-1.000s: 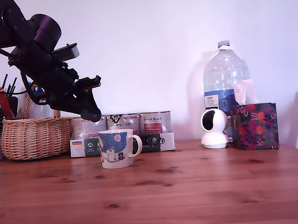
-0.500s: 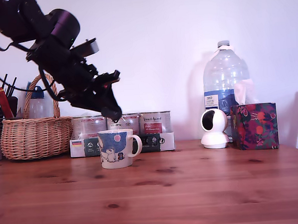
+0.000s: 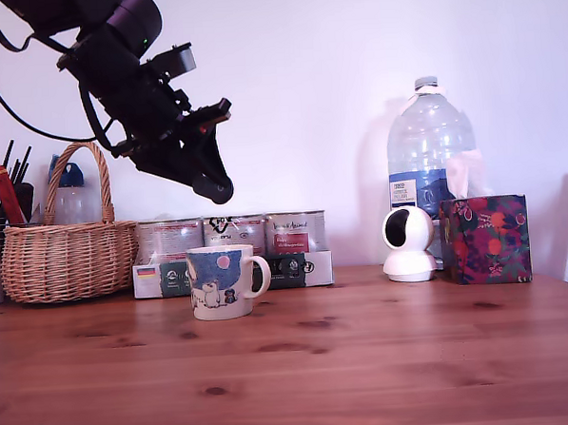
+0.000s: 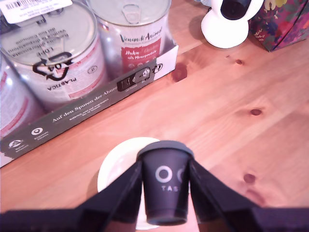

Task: Pick up the coffee capsules from the table one by one and drop them inside the nearest coffee cup

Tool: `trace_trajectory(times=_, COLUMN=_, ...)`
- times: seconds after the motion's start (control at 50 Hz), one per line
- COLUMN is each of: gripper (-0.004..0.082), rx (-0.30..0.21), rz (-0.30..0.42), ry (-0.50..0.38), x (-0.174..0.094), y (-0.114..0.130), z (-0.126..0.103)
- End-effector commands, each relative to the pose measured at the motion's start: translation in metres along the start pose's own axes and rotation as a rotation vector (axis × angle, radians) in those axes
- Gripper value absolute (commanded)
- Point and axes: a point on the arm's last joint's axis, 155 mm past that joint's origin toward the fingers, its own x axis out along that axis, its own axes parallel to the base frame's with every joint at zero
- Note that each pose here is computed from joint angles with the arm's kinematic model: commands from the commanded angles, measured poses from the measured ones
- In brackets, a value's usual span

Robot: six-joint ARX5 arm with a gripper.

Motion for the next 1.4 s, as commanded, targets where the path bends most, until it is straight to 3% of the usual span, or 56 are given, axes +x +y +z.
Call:
trace_trajectory(times=0.0, gripper=0.0178, rx=0.002, rz=-0.002, ry=0.029, x=0.009, y=0.002, z=-0.005)
trace_trajectory(times=0.58, gripper=0.0178, rx=-0.026, rz=-0.005, ry=0.216, x=0.050, y=0.012, z=-0.038)
trace_trajectory(times=1.26, gripper=0.0185, rx=0.008, rz=0.014, ry=0.190, x=0.051, y=0.016, z=-0.029)
trace_trajectory(times=1.32, gripper=0.0233, rx=0.009, rz=0.015, ry=0.187, x=0.051, y=0.016, z=-0.028)
trace_trajectory(times=1.38, gripper=0.0425, rx=0.009, rz=0.015, ry=0.188, x=0.051, y=0.016, z=-0.028)
